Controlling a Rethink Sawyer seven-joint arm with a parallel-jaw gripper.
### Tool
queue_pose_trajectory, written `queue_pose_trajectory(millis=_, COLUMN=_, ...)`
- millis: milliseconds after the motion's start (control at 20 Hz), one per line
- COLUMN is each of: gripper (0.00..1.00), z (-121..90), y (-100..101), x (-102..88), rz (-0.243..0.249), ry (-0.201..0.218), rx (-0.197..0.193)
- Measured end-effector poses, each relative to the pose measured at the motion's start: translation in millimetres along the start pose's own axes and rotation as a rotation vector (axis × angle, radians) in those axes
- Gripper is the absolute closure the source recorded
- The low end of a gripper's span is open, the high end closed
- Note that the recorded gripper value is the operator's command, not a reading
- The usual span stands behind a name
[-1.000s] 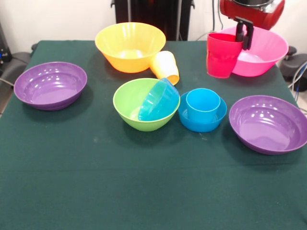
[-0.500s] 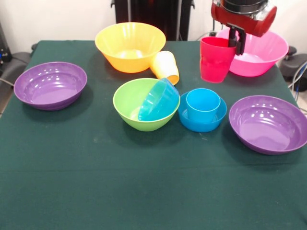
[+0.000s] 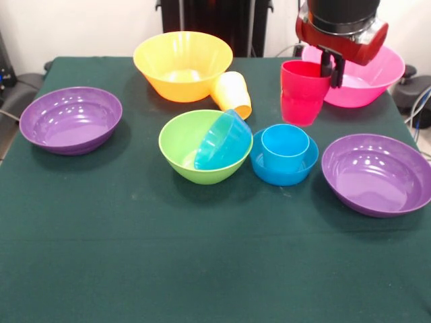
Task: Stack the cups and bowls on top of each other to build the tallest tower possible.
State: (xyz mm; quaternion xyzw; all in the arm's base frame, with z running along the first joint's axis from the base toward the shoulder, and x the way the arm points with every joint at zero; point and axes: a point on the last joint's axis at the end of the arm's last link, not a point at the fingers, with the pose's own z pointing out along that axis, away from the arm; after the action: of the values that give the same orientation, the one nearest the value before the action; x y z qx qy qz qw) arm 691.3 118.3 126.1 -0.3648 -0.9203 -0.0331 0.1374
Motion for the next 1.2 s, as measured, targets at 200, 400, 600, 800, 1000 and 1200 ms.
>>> queue_pose_trajectory(millis=200, gripper=1.0, z=4.1, y=3.6, x=-5.7, rz=0.001, ry=-0.001, rx=-0.004)
queue_pose_trajectory(millis=400, gripper=1.0, z=6.5, y=5.2, x=-8.2, rz=0.001, ry=-0.001, rx=-0.005)
queue_pose_trajectory(millis=600, gripper=1.0, z=7.3, y=5.1, x=-7.8, rz=0.001, ry=0.003, rx=-0.002)
queue_pose_trajectory(millis=800, gripper=1.0, z=7.2, y=4.8, x=-7.2, rz=0.0, ry=0.009, rx=0.0)
queue_pose_trajectory(millis=1000, gripper=1.0, z=6.8, y=3.5, x=-8.5, rz=0.003, ry=0.012, rx=0.001)
queue_pose_trajectory(millis=1200, gripper=1.0, z=7.4, y=2.4, x=-12.2, rz=0.007, ry=0.014, rx=0.0)
